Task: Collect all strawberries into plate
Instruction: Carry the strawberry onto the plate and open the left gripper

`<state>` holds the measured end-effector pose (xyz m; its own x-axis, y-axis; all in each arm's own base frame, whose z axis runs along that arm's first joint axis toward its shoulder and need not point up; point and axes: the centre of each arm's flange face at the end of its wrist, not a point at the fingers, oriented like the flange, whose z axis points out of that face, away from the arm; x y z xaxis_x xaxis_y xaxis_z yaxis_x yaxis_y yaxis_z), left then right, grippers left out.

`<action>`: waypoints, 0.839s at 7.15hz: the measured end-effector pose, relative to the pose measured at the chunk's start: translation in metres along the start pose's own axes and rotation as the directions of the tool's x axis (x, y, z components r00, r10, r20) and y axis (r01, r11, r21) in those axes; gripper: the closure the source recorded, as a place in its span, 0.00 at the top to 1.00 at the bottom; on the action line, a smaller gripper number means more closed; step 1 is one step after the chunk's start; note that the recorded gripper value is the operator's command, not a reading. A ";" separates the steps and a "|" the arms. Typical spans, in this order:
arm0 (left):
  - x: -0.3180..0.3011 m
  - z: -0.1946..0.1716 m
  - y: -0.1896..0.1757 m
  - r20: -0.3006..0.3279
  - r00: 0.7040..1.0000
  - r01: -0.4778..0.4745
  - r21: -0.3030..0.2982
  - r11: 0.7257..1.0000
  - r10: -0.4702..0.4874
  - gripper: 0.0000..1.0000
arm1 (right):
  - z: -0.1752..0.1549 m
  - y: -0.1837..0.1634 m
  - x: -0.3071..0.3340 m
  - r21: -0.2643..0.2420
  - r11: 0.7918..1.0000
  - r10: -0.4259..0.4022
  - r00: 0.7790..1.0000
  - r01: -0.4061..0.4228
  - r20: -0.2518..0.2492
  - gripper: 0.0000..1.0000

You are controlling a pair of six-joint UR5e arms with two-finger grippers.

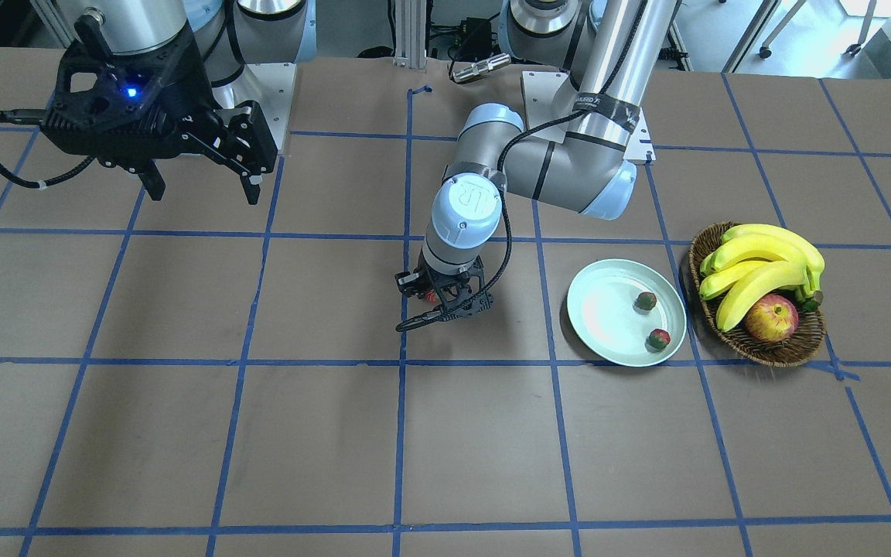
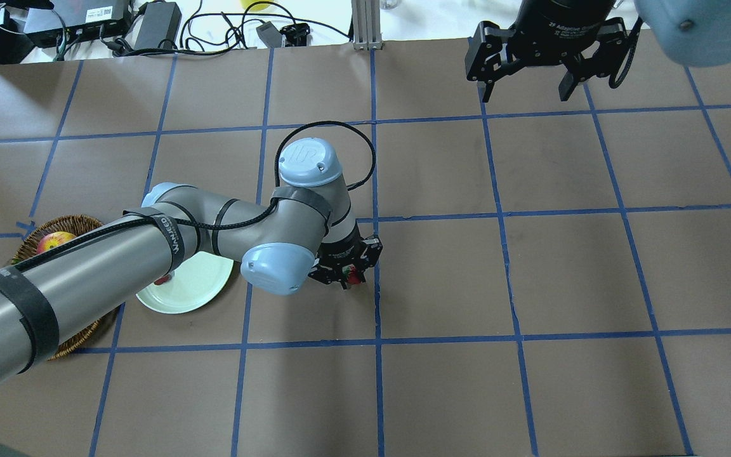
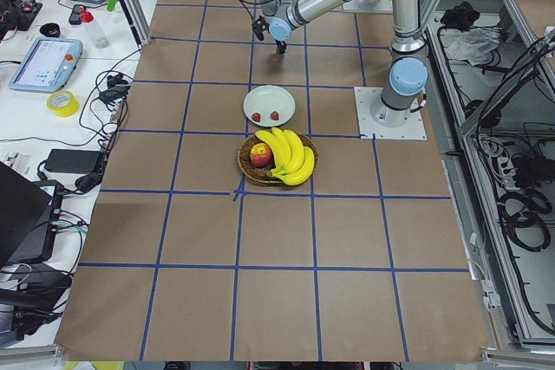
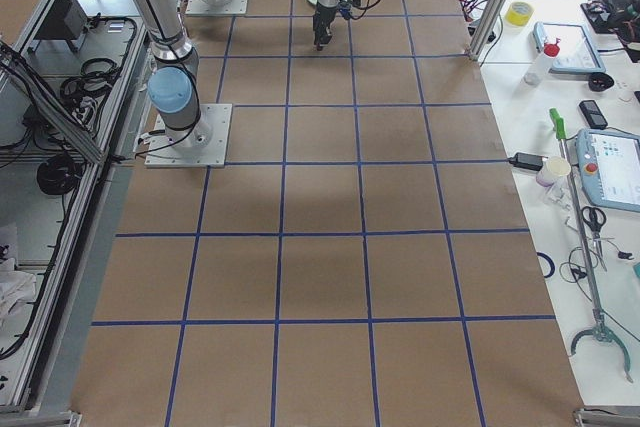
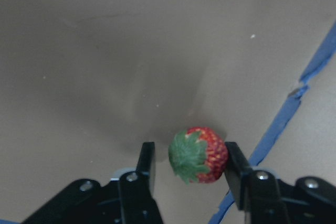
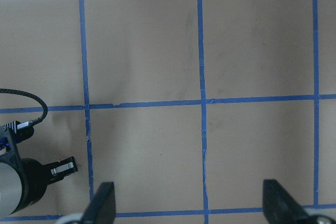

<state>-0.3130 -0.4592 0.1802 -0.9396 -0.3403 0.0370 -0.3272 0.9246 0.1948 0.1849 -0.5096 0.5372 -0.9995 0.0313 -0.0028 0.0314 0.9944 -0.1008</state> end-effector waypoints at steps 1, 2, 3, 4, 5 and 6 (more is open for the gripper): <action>-0.003 -0.016 -0.005 0.007 0.999 -0.032 0.035 0.999 0.032 0.00 | 0.000 0.000 0.000 0.000 1.000 0.001 1.000 -0.001 0.000 1.00; -0.016 -0.036 -0.019 0.038 0.997 -0.076 0.070 0.995 0.074 0.00 | 0.000 0.000 0.001 0.000 1.000 0.001 1.000 -0.001 0.000 1.00; -0.037 -0.056 -0.039 0.062 0.993 -0.108 0.083 0.991 0.103 0.00 | 0.000 0.000 0.001 0.000 1.000 0.000 1.000 0.000 0.000 1.00; -0.065 -0.076 -0.061 0.073 0.988 -0.143 0.091 0.985 0.137 0.00 | 0.000 0.000 0.001 0.000 1.000 0.000 1.000 0.000 0.000 1.00; -0.097 -0.096 -0.081 0.100 0.975 -0.206 0.102 0.973 0.196 0.00 | 0.000 0.000 0.001 0.000 1.000 0.000 1.000 0.000 0.000 1.00; -0.132 -0.111 -0.100 0.144 0.955 -0.276 0.106 0.955 0.259 0.00 | 0.000 0.000 0.001 -0.001 1.000 0.000 1.000 0.000 0.000 1.00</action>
<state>-0.1449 -0.5253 0.2645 -0.9966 -0.0604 -0.0555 -0.0643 0.9953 0.0718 0.1835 -0.5100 0.5371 -0.9995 0.0313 -0.0024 0.0314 0.9945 -0.1001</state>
